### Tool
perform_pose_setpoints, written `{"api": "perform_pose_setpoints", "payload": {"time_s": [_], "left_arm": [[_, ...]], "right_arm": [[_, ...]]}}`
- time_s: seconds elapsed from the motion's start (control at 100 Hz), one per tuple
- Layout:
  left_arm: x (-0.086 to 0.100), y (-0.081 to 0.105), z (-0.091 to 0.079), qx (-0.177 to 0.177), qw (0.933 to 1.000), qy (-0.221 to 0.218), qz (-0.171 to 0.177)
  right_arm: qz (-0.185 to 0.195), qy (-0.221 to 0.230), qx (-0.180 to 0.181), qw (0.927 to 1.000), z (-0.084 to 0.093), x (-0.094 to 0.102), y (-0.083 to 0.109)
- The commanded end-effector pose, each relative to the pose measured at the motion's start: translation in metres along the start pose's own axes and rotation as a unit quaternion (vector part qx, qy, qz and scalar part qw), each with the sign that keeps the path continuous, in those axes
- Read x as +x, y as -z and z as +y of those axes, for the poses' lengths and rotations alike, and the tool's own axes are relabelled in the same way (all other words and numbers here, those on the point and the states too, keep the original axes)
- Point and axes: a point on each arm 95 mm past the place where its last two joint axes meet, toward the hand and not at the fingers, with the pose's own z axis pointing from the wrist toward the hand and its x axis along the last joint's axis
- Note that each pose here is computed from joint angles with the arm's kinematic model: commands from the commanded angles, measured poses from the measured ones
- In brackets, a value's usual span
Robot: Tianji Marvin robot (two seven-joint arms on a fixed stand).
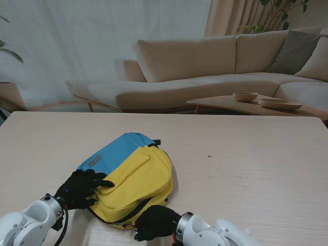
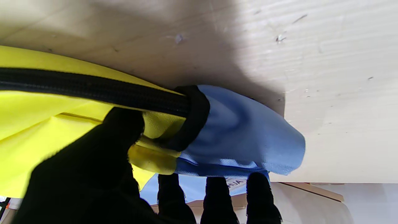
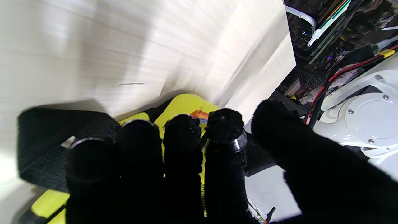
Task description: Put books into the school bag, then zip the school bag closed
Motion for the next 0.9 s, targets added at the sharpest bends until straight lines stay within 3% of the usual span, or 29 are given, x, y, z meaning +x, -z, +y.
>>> {"api": "perform_pose_setpoints", "payload": {"time_s": [0.0,0.25,0.55,0.89], "left_arm": [[-0.003,0.002,0.014,-0.026,0.9996,0.0,-0.009],[-0.004,0.002,0.016,-0.03,0.9994,-0.004,-0.015],[-0.005,0.002,0.016,-0.032,0.9993,-0.009,-0.016],[-0.006,0.003,0.016,-0.034,0.9992,-0.01,-0.017]], "right_arm": [[-0.001,0.004,0.015,0.9999,-0.003,-0.004,0.006],[-0.01,0.011,0.012,0.9998,0.014,-0.026,0.023],[-0.024,0.004,-0.022,0.9995,0.044,-0.05,0.048],[-0.075,-0.007,-0.052,0.9958,0.078,-0.081,0.058]]}}
